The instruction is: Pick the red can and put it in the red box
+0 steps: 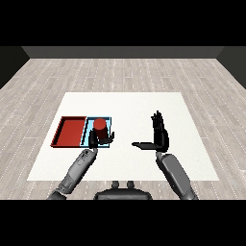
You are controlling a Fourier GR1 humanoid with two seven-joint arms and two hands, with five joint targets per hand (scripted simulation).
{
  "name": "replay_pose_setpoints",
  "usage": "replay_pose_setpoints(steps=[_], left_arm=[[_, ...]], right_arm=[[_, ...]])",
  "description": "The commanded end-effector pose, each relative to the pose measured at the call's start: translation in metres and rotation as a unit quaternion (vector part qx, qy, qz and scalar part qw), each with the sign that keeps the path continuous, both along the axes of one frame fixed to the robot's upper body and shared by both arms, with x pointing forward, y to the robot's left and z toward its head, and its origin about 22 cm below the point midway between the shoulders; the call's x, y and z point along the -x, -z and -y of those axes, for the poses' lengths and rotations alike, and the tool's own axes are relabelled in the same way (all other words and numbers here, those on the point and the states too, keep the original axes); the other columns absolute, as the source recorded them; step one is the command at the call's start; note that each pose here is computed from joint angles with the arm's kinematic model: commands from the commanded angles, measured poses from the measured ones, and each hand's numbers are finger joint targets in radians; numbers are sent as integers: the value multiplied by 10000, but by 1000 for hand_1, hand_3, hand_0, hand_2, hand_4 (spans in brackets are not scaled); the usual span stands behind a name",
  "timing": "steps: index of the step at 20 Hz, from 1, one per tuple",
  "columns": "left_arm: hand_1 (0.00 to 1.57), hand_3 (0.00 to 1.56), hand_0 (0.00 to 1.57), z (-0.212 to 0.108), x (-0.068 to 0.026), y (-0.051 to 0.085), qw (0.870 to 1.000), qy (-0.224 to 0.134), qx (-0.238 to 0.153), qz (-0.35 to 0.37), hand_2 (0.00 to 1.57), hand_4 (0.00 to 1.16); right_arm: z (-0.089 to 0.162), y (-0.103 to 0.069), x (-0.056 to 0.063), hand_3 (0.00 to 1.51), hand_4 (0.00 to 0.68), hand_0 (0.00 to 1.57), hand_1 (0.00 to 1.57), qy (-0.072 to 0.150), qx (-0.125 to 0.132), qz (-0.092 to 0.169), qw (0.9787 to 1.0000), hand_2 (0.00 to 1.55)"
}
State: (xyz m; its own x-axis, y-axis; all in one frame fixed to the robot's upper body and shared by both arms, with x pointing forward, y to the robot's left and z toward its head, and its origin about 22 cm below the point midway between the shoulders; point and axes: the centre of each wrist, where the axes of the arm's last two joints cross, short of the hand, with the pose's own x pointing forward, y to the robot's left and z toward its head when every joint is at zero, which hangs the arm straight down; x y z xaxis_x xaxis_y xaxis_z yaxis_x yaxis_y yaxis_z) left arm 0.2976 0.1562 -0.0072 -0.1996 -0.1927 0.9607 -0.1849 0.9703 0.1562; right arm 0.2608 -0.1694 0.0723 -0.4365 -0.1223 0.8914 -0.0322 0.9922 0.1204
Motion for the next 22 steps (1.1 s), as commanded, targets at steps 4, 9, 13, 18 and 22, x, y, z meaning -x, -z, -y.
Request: replay_pose_setpoints(steps=[4,9,13,18,22], left_arm=[[1571,1467,1571,-1081,-119,-116,9944,-654,-829,-54,1560,1115],[1571,1462,1571,-1457,-299,-59,9877,-1256,-833,-410,1555,1091],[1571,1473,1571,-1757,-364,65,9760,-1509,-1226,-984,1552,1099],[1571,1473,1571,-1915,-627,93,9590,-1795,-1535,-1563,1565,1079],[1571,1497,1571,-1874,-640,284,9427,-1956,-1751,-2059,1558,1046]], right_arm=[[488,315,298,0,0,0,0,641,106,-398,9971,0],[849,387,258,0,0,0,0,826,379,-431,9949,0],[841,462,244,0,0,0,0,1069,478,-701,9907,0],[927,559,112,0,0,0,0,1147,660,-856,9875,0],[845,486,-79,0,0,0,0,1067,534,-858,9891,0]])
